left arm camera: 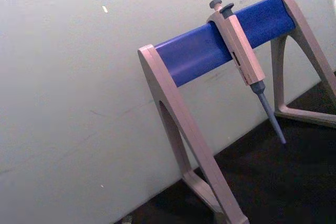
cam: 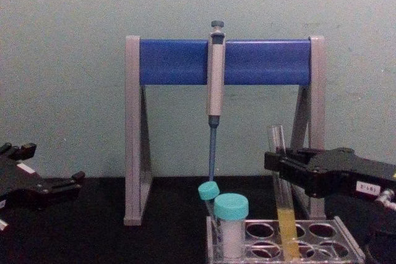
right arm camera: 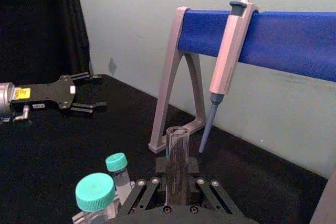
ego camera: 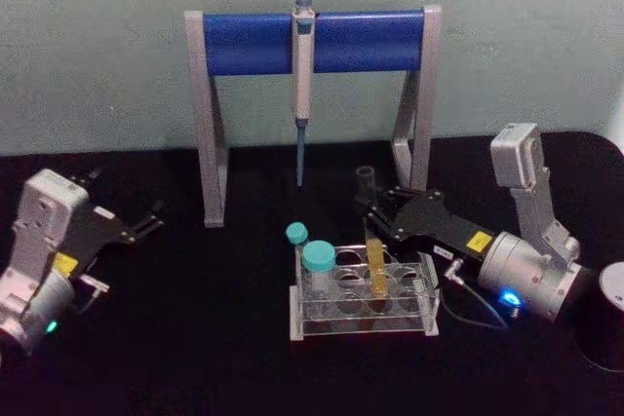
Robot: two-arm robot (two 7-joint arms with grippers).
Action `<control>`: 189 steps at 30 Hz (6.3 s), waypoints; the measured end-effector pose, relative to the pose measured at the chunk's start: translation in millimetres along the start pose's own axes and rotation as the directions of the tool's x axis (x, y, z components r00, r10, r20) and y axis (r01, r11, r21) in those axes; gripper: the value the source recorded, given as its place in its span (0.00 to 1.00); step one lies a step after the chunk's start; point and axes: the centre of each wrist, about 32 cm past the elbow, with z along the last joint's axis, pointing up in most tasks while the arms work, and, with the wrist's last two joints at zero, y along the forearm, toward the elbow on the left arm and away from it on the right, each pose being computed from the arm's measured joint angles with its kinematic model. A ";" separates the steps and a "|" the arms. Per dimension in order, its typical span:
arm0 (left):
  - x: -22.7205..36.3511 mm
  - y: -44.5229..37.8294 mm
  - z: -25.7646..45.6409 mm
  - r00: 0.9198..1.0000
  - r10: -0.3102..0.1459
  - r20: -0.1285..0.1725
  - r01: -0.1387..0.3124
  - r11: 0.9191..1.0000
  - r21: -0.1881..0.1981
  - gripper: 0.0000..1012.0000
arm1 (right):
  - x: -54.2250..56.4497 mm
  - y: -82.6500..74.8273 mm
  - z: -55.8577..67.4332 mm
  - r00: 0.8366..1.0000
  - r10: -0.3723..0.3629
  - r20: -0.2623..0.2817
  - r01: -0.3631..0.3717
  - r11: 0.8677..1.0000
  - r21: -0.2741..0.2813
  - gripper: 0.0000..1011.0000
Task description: Pick up the test tube from the test tube rack, shake it, then place it back into the test tube rack.
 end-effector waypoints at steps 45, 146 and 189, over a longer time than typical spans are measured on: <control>0.0 0.0 0.0 1.000 0.000 0.000 0.000 1.000 0.000 0.99 | 0.1 0.0 0.0 1.000 0.001 0.000 -0.001 1.000 0.000 0.99; 0.0 0.0 0.0 1.000 0.000 0.000 0.000 1.000 0.000 0.99 | -25.5 -37.3 -10.8 0.840 -0.541 0.027 0.540 0.833 -0.119 0.99; 0.0 0.0 0.0 1.000 0.000 0.000 0.000 1.000 0.000 0.99 | -25.6 -37.3 -10.8 0.840 -0.541 0.027 0.540 0.833 -0.119 0.99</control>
